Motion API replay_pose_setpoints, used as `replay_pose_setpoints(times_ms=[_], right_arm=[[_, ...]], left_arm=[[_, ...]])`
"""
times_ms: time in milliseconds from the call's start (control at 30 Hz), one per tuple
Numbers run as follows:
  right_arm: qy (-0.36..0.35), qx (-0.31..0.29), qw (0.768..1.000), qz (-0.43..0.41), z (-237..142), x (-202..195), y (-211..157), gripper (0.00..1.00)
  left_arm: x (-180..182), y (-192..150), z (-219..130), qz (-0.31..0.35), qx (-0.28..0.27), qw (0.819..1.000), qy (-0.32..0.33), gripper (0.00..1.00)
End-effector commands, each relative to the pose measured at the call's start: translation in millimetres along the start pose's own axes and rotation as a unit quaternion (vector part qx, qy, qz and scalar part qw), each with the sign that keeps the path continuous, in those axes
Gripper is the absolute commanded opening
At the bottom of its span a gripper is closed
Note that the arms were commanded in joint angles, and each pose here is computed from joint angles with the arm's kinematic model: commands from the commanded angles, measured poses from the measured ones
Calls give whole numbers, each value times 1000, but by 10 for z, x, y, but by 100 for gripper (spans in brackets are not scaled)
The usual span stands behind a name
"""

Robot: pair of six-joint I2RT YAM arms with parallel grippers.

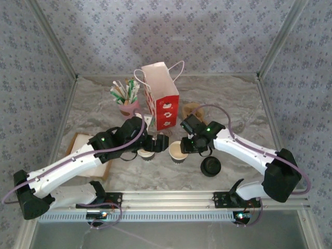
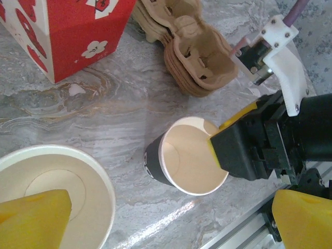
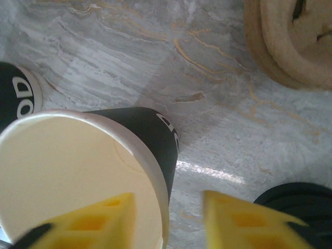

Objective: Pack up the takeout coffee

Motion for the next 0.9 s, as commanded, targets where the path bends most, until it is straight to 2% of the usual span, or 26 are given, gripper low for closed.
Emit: replay_pose_setpoints(times_ms=[0, 200, 367, 467, 633, 733, 867], right_arm=[[-11, -7, 1000, 4, -161, -33, -25, 58], [-5, -39, 999, 7, -567, -127, -76, 100], [-69, -86, 992, 61, -822, -438, -136, 100], [-74, -91, 989, 95, -866, -598, -158, 100], [-50, -93, 988, 109, -743, -797, -289, 100], [-27, -67, 989, 127, -638, -893, -368, 100], [-58, -69, 986, 139, -570, -980, -411, 98]], left_arm=[[-79, 63, -52, 21, -9, 999, -22, 99], [-159, 149, -109, 36, -16, 998, -41, 99], [-269, 214, -76, 54, -7, 997, -59, 99], [-375, 255, -48, 70, -2, 995, -68, 99], [-587, 227, 96, 99, 20, 992, -78, 100], [-695, 139, 226, 120, 38, 989, -73, 99], [-802, 43, 363, 138, 52, 986, -79, 99]])
Point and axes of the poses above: each hand's point on the last joint's axis, 136 mm out from that joint toward the fingers, its own z axis out along the fingers, its own x axis along the line the jaws close on, y = z × x, the point moved 10 cm from there along -z, back along the fingers, and after that the axes turned 8 degrees about z, right-handed, at the moved point
